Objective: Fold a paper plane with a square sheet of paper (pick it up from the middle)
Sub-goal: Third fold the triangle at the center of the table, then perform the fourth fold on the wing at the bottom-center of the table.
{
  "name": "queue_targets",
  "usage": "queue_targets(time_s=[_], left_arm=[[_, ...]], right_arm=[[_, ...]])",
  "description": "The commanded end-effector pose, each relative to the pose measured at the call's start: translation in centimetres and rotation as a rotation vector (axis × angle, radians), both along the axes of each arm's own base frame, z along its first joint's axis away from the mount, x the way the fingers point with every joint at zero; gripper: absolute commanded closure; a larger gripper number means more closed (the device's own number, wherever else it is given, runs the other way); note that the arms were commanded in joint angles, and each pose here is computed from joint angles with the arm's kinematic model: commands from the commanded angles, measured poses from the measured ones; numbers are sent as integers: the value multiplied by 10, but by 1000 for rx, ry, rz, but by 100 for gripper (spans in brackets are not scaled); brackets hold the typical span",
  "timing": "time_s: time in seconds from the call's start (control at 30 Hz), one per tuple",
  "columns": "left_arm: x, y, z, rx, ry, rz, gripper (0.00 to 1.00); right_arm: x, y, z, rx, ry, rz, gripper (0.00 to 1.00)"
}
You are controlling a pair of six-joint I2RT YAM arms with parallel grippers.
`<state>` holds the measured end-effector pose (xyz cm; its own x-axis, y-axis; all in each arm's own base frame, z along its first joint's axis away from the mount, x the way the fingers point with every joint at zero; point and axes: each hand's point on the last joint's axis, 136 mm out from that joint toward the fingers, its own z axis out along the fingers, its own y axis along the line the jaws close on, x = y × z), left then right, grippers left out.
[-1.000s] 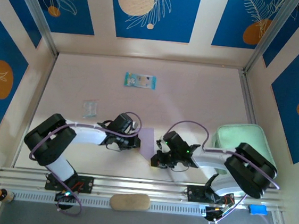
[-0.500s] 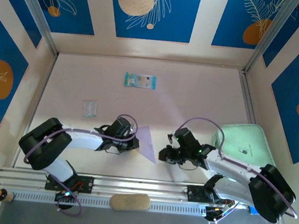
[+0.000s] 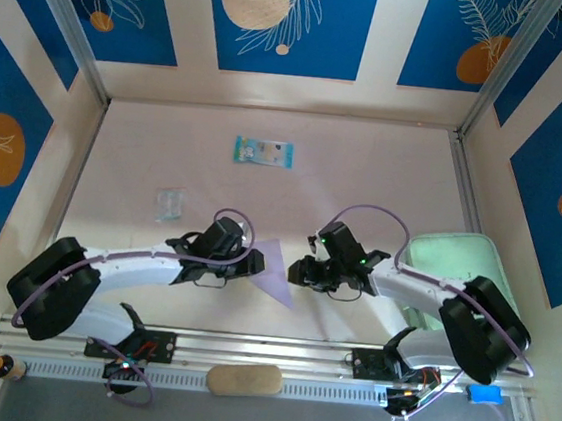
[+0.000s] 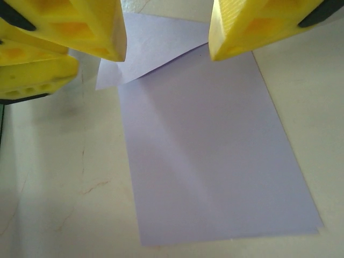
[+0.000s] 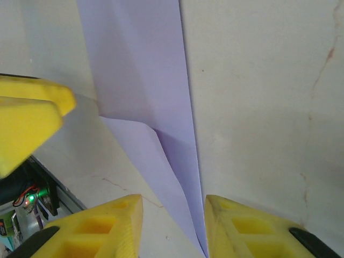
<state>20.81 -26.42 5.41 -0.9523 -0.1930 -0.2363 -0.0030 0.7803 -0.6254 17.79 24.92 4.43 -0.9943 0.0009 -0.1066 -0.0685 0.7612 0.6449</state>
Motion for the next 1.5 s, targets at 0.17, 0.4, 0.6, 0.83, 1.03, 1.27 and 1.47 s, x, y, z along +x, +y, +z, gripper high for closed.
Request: queue_targets(time_s=[0.17,0.4,0.6,0.83,1.03,1.27,1.47], left_arm=[[5,12,-4,-20,38,0,53],[8,13,-5,-44,66,2,53],[9,15,-10,-50,81,12,53],[14,8,-7,-97,95,7,47],[19,5,-2,-133,97,7,42],[22,0,-5,-146,112,8,42],[26,-9,-6,-184,124,1,43]], right_arm=[[11,26,2,56,11,90,67],[20,32,-8,37,25,106,70],[21,31,-5,39,14,107,80],[21,26,9,114,-12,94,91],[20,21,18,181,-21,76,92],[20,16,21,218,-20,64,93],[20,15,23,241,-22,55,93]])
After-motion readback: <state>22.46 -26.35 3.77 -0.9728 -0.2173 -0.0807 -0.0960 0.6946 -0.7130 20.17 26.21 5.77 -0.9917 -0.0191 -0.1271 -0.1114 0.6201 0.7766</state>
